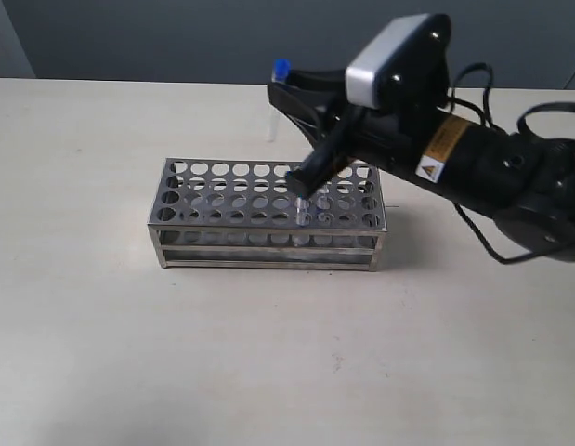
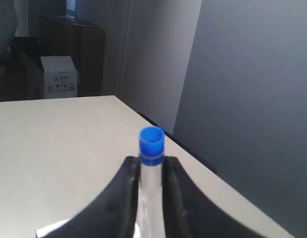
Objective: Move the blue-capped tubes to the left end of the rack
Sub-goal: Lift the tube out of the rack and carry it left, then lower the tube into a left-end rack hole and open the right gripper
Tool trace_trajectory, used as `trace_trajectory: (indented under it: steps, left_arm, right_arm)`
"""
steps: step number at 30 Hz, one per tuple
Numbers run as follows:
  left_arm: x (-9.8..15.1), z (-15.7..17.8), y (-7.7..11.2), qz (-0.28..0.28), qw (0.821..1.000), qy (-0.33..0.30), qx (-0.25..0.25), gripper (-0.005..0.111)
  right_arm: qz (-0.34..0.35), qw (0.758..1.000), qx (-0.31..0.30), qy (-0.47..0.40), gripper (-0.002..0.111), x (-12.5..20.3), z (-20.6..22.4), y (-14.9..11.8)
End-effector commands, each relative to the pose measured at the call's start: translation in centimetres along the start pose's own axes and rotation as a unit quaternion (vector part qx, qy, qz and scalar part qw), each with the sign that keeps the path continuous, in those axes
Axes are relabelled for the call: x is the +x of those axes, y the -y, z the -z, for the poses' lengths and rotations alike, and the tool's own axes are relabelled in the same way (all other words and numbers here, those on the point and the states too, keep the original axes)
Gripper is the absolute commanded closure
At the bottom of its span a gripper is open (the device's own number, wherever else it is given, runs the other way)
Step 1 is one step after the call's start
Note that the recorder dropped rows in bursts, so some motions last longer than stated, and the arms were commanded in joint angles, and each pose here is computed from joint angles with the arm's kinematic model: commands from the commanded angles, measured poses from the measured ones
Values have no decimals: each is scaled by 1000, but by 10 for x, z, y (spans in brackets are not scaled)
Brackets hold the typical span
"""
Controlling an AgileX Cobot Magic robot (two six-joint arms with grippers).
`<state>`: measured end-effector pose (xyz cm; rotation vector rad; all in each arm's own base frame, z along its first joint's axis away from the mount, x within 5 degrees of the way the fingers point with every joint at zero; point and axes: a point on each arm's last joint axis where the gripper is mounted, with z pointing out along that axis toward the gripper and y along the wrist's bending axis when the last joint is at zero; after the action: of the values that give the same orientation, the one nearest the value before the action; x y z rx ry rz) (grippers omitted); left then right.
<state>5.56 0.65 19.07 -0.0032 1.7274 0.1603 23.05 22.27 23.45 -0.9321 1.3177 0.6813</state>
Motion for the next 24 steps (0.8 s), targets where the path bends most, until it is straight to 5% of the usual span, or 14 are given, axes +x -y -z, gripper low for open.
trace_trajectory:
  steps: [1,13,24]
  left_arm:
    - [-1,1,0,-1,1000,5,1,106]
    - [-1,1,0,-1,1000,5,1,106]
    - [-1,1,0,-1,1000,5,1,106]
  right_arm:
    - [14,1000,-17,0,108,-13,-37,-4]
    - [-43,998,-53,-8,108,21,-125,0]
    - [-42,991,-88,-91,108,58,-137,-16]
